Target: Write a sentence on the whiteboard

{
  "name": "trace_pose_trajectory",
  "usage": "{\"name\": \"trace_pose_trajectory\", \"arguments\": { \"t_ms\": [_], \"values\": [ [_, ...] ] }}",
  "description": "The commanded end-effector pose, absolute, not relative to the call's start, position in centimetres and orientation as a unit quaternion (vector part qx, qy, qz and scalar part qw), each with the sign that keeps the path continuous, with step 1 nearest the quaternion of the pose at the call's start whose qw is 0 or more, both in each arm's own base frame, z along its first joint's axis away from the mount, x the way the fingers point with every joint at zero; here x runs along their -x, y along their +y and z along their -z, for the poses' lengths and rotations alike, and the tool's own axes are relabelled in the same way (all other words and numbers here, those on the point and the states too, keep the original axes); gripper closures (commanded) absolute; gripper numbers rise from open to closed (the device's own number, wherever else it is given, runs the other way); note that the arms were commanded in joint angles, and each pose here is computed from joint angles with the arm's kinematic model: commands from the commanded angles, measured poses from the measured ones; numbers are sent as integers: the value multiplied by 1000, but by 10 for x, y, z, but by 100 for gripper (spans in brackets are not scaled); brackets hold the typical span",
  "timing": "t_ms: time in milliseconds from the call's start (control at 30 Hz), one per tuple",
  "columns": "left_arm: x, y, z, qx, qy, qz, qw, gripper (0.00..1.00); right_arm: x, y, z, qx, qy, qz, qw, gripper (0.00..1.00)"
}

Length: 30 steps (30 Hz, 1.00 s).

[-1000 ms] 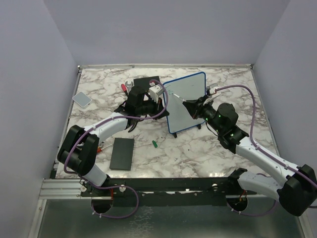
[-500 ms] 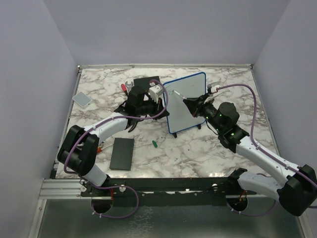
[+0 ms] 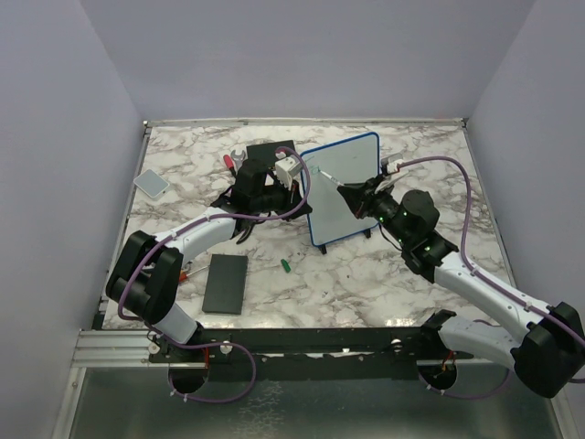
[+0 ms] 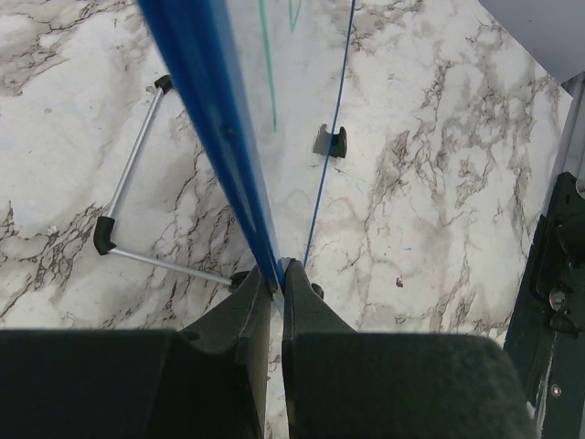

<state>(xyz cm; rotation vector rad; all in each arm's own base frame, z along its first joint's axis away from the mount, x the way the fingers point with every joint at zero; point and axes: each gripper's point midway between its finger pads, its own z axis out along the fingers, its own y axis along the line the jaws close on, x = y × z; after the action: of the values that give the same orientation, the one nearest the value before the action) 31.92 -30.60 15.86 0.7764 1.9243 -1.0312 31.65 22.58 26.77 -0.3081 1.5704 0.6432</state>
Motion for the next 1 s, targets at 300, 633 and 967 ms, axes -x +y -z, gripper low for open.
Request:
{"name": "trace_pose_trajectory", "arguments": {
  "t_ms": [300,633,967],
  "values": [
    [-314,-299,-132,-310,788,383,370,100,-318,213,-242,122,721,-249,635,99],
    [-314,-299,-132,-310,788,382,371,100,-319,208,-253,113,713,-243,648,99],
    [-314,-299,-133,-310,787,382,372,100,-311,208,-286,119,680,-264,673,99]
  ]
}}
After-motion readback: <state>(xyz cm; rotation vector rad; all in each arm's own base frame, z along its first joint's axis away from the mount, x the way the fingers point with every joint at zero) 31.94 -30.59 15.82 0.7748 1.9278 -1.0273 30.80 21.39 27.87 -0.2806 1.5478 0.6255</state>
